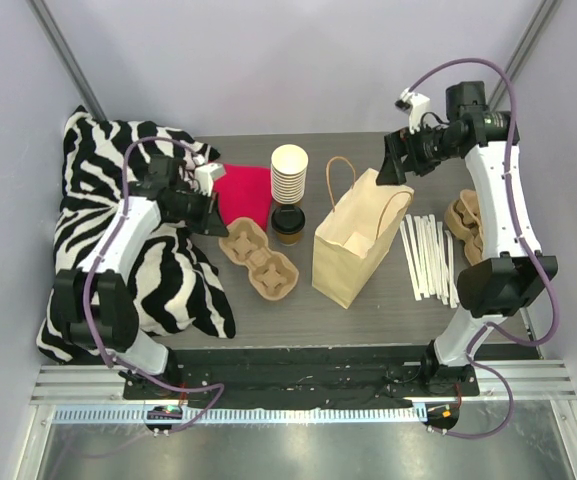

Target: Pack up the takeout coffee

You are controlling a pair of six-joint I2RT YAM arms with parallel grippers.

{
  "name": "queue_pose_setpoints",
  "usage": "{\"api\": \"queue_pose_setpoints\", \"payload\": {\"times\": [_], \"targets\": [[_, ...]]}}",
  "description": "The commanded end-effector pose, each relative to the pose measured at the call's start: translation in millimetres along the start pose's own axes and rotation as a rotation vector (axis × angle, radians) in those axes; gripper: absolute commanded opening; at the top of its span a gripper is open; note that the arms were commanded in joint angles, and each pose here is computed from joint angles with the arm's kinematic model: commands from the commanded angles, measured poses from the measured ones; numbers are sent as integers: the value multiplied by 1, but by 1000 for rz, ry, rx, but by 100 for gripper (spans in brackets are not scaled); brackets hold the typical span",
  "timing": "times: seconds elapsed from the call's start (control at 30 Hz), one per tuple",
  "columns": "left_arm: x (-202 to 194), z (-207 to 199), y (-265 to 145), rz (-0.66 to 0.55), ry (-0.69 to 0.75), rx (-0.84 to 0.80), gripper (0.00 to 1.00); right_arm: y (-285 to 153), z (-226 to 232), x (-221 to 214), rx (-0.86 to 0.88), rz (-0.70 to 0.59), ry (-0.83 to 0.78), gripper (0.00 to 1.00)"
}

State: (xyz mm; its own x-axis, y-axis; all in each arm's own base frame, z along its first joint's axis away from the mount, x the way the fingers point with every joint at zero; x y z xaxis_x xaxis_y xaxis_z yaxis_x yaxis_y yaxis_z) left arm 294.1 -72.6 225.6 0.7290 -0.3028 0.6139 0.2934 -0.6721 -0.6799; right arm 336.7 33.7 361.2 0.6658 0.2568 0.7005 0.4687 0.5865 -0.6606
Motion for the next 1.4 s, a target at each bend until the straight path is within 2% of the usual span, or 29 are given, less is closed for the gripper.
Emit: {"api": "queue_pose_setpoints", "payload": {"times": [0.0, 0.17, 0.27, 0.3, 0.33, 0.37, 0.47, 0.77, 0.8, 0.87, 0.9, 1.0, 1.1, 1.2, 1.33, 1.37], "targets": [[5, -18, -41, -82, -38, -34, 0, -12, 7, -6, -80, 31, -109, 90], [22, -47, -83, -184, 0, 2, 0, -9, 5, -14, -73, 75, -127, 83], [31, -62, -105, -245, 55, 42, 0, -6, 5, -18, -51, 83, -136, 69], [33, -70, -115, -280, 85, 61, 0, -6, 6, -19, -46, 82, -138, 55], [40, -75, -124, -319, 122, 92, 0, -6, 7, -19, -33, 79, -145, 45], [44, -80, -132, -345, 146, 106, 0, -6, 7, -20, -30, 81, -146, 26], [59, -97, -156, -423, 234, 140, 0, -8, 9, -18, -27, 72, -170, 1], [124, -133, -205, -658, 472, 239, 0, -17, 24, -14, -26, 35, -287, 1], [134, -144, -218, -713, 507, 237, 0, -16, 27, -14, -24, 40, -303, 1], [152, -146, -216, -730, 516, 202, 0, -18, 32, -14, -24, 30, -322, 1], [161, -158, -228, -777, 556, 199, 0, -18, 33, -14, -22, 27, -326, 1], [180, -179, -224, -815, 620, 157, 0, -16, 41, -15, -8, 22, -339, 1], [191, -204, -210, -824, 651, 49, 0, -17, 51, -17, 20, 19, -348, 1], [193, -219, -186, -771, 681, -7, 0, -22, 58, -18, 26, 9, -364, 1], [187, -241, -162, -718, 796, 0, 0, -28, 66, -22, 57, 4, -392, 1], [187, -242, -160, -716, 856, 67, 0, -29, 67, -23, 64, 6, -408, 1]]}}
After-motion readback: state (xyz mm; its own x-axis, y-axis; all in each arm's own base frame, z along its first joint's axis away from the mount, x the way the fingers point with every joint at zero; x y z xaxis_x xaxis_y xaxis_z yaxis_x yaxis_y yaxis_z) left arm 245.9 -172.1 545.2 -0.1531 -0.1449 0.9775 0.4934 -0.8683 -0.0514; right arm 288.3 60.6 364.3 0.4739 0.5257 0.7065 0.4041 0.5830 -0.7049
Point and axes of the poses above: each gripper's point midway between its finger pads, its own y axis out along the fingers, its own z axis along the line the jaws close on, x = y × z, the point moved 10 cm from there along -y, back along the fingers, and after that the axes turned 3 degrees about y, right-handed, at the moved point
